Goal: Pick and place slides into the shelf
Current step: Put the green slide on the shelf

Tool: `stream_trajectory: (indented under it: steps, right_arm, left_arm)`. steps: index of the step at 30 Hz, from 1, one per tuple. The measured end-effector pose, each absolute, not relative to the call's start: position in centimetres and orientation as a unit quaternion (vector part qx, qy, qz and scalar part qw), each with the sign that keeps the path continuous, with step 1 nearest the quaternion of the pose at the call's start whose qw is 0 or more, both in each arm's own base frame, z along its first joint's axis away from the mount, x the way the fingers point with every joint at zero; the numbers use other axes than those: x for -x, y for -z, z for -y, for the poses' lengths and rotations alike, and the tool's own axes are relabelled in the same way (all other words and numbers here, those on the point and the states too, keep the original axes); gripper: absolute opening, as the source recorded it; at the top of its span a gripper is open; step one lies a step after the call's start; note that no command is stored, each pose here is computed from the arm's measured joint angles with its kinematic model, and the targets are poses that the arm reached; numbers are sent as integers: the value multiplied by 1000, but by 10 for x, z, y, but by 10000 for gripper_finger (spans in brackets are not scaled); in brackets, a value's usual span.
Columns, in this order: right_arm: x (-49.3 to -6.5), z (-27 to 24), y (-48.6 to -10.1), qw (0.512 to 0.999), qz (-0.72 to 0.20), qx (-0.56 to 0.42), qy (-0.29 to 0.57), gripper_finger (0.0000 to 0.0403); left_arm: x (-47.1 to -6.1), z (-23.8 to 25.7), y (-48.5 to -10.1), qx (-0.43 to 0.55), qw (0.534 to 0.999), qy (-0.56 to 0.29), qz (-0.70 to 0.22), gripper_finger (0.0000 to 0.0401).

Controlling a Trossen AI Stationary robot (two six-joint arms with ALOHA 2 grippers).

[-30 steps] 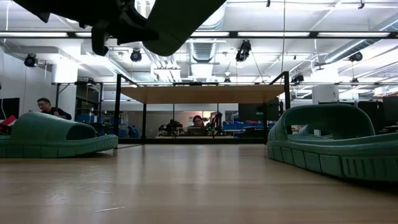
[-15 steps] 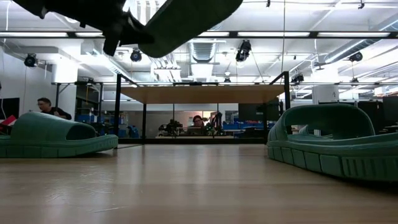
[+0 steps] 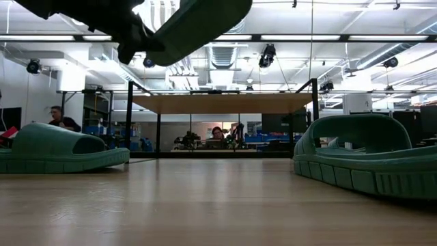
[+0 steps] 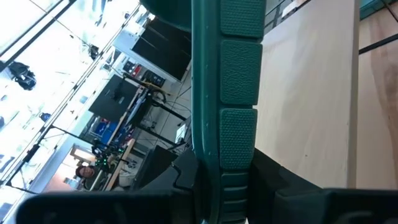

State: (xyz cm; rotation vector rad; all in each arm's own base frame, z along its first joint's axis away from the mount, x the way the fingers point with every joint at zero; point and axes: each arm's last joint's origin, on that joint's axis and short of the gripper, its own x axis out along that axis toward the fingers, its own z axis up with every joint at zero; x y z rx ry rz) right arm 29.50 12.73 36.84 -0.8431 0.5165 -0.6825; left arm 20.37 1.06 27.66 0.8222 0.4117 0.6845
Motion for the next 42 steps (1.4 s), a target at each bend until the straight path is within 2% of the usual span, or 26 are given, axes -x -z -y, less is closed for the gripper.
stream_trajectory:
  steps: [11, 16, 27, 42]
  right_arm:
    - [-302, -126, -361, 790, -276, 467, 285, 204]
    - [-310, -116, -360, 800, -285, 480, 220, 205]
    - [-318, -87, -362, 757, -320, 520, 231, 206]
    - [-328, -51, -361, 766, -338, 500, 221, 206]
  left_arm:
    - [-209, -10, -272, -395, 837, -318, -206, 55]
    - [-212, -10, -268, -398, 835, -314, -215, 55]
    - [-214, -10, -268, -402, 833, -312, -218, 55]
    - [-215, -10, -266, -403, 832, -310, -221, 53]
